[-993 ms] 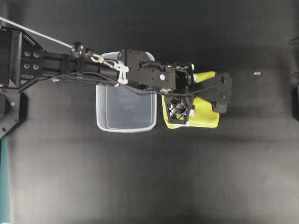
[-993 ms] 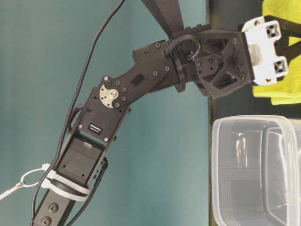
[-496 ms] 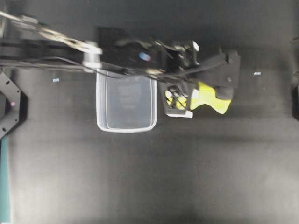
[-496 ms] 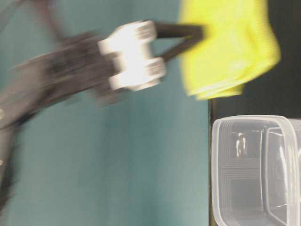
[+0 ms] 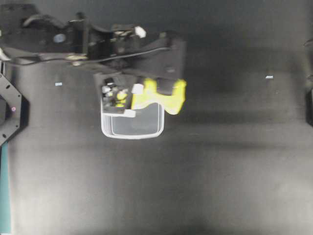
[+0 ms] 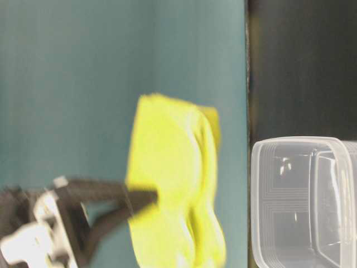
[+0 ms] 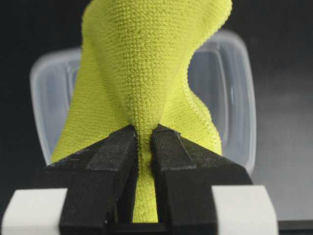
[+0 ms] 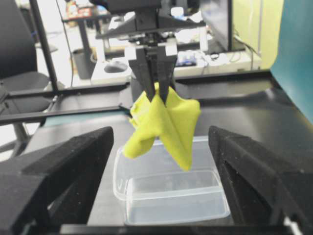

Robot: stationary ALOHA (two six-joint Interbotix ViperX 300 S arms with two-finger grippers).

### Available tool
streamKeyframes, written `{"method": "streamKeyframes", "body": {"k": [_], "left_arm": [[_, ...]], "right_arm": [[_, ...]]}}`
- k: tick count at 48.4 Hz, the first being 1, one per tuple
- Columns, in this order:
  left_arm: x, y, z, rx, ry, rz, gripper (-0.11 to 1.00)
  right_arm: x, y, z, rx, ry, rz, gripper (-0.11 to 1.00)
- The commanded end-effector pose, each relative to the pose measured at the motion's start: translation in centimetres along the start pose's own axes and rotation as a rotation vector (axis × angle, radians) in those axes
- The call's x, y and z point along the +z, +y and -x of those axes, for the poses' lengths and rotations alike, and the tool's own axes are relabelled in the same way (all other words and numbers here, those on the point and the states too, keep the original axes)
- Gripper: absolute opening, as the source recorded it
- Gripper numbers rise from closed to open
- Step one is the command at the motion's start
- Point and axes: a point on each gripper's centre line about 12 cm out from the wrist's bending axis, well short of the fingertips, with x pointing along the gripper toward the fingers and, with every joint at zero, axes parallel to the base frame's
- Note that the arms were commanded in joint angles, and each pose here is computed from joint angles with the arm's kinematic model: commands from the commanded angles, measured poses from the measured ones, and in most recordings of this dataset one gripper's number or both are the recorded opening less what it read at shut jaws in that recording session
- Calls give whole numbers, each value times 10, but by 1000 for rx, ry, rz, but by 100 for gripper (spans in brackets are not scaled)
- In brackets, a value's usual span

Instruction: Place the yellow towel into the container with the left arm.

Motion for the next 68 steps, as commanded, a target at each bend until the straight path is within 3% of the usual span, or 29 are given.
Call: {"method": "streamKeyframes", "body": {"k": [1, 35, 38, 47, 50, 52, 58, 68], "left_arm": [[-10, -1, 5, 9, -38, 0, 6], [-31, 2, -32, 14, -41, 17, 8], [-34, 3, -36, 16, -40, 27, 20], [-36, 7, -38, 23, -66, 62, 75], [-33, 9, -33, 28, -90, 76, 86], [-30, 9, -25, 32, -122, 75, 89], [-24, 8, 2, 43, -225, 72, 83], [-29, 1, 55, 52, -431, 81, 84]], "right_arm": [[6, 0, -1, 1, -23, -5, 76], [6, 0, -1, 2, -29, -11, 76], [6, 0, -1, 2, -29, -11, 76], [9, 1, -1, 4, -50, -9, 76], [10, 1, 0, 5, -63, -8, 76], [11, 1, 0, 4, -70, -8, 76], [11, 1, 0, 4, -72, -6, 76], [10, 0, -1, 3, -67, -6, 76]]}}
